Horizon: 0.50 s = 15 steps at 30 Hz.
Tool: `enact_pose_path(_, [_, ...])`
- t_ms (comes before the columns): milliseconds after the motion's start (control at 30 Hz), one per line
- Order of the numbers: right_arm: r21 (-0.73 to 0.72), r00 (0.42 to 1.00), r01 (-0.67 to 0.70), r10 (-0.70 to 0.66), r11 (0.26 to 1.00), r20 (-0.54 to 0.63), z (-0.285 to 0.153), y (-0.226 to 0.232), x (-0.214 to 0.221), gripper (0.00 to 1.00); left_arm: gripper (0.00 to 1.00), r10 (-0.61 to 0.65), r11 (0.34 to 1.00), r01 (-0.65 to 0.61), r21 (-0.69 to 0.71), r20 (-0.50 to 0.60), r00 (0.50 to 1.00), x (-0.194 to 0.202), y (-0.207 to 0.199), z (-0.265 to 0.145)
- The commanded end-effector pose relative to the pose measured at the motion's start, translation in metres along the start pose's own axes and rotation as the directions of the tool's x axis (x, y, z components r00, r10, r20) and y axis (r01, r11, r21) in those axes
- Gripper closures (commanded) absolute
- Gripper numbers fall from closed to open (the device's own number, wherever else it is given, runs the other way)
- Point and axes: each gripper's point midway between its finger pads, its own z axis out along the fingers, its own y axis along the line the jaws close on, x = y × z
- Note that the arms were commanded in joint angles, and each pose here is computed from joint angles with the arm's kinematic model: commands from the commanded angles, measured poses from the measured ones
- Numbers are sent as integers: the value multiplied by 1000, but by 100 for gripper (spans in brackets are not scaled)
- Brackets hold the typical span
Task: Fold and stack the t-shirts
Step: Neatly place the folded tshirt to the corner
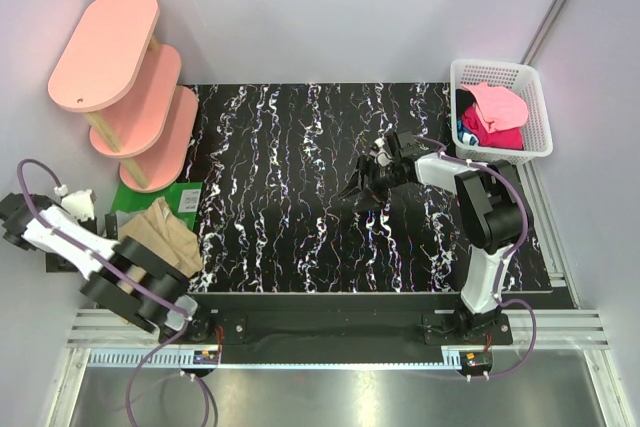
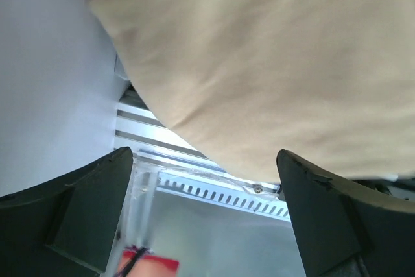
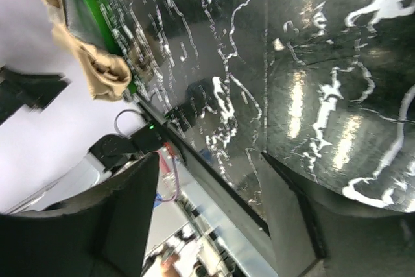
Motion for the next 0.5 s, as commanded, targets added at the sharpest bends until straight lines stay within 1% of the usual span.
enact_pose_path(0, [42,979,152,-157,987,129,-27,27,-19,26,1,213,972,-229,55,204,956,-19,-39,-49])
enact_pose_path(33, [61,968,184,-192,981,163,-35,35,-24,25,1,256,956,-283,81,246,935,-28,-54,-55])
enact_pose_path(67, [118,955,193,-214,974,205,-40,32,-32,23,1,291,944,-322,71,275,916,-33,-63,-65])
enact_pose_path(100, [165,951,198,-230,966,208,-45,28,-31,22,1,293,939,-330,97,280,914,-35,-76,-68])
enact_pose_path(133, [188,935,218,-260,958,243,-56,36,-36,21,1,356,908,-403,111,303,884,-47,-99,-71])
enact_pose_path(167, [233,922,213,-274,949,273,-62,33,-40,20,1,333,912,-388,132,312,890,-51,-114,-75])
enact_pose_path(200, [254,912,223,-294,941,287,-67,35,-42,19,1,348,902,-409,135,332,877,-61,-127,-78])
enact_pose_path(233, [286,890,231,-321,930,325,-77,40,-45,18,1,423,858,-495,137,358,832,-73,-154,-82])
enact_pose_path(267, [309,884,228,-329,923,332,-83,38,-45,17,1,392,868,-470,160,358,847,-80,-170,-83])
enact_pose_path(300, [320,869,237,-348,917,351,-90,44,-44,16,1,405,861,-488,144,388,828,-95,-183,-83])
enact_pose_path(333, [347,857,227,-356,910,373,-97,42,-47,15,1,462,825,-550,131,406,789,-106,-208,-88])
enact_pose_path(367, [359,851,233,-368,904,374,-100,42,-45,14,1,436,833,-532,151,414,799,-115,-223,-91])
enact_pose_path(400, [384,835,232,-385,894,393,-109,43,-45,10,1,477,799,-577,169,406,779,-134,-260,-91])
enact_pose_path(433, [399,836,227,-388,888,388,-112,41,-43,9,1,457,806,-561,189,405,792,-142,-274,-91])
enact_pose_path(467, [404,832,228,-393,886,391,-115,42,-42,9,1,461,800,-569,192,411,787,-157,-288,-93])
